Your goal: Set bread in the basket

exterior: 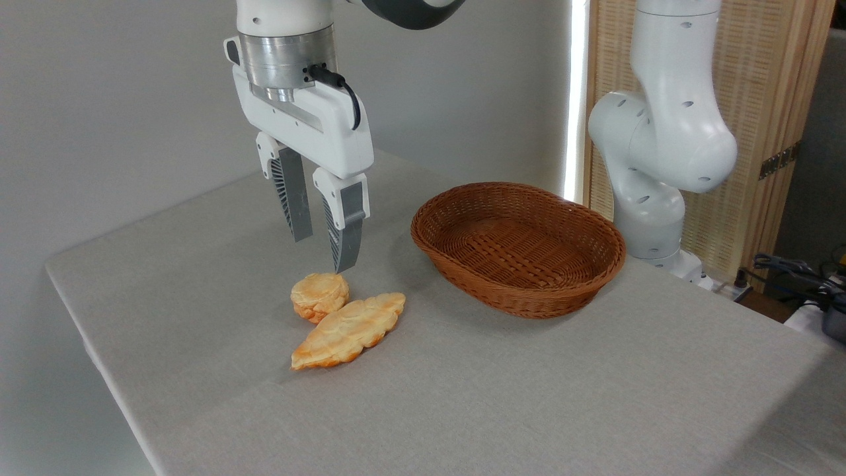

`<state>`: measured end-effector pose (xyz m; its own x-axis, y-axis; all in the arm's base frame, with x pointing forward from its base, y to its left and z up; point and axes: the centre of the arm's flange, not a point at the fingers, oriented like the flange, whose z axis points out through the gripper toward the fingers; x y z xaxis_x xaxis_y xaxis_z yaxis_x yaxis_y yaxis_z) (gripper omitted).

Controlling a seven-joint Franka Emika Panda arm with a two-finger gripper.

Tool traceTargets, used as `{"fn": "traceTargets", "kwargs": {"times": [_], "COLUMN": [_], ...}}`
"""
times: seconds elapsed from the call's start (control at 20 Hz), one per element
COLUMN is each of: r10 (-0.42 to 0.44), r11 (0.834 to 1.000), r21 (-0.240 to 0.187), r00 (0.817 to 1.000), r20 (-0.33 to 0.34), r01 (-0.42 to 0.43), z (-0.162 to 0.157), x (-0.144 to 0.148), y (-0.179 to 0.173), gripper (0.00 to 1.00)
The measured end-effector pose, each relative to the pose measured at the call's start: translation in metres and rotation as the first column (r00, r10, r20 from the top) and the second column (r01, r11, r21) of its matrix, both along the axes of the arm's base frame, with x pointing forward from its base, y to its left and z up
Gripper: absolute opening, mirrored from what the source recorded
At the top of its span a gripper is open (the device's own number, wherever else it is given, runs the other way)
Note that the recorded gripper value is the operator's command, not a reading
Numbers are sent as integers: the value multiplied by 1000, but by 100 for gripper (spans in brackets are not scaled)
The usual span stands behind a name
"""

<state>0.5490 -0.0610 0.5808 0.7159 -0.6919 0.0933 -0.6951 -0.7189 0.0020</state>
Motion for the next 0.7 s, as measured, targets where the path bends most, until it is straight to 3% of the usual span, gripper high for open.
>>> {"fn": "traceTargets", "kwargs": {"times": [0.7], "r10": [-5], "r11": [1000], "r21": [0], "r00": [1000], "r20": [-1], "r01": [5], "z": [0], "x": [0], "y": [-3], "gripper": [100]}}
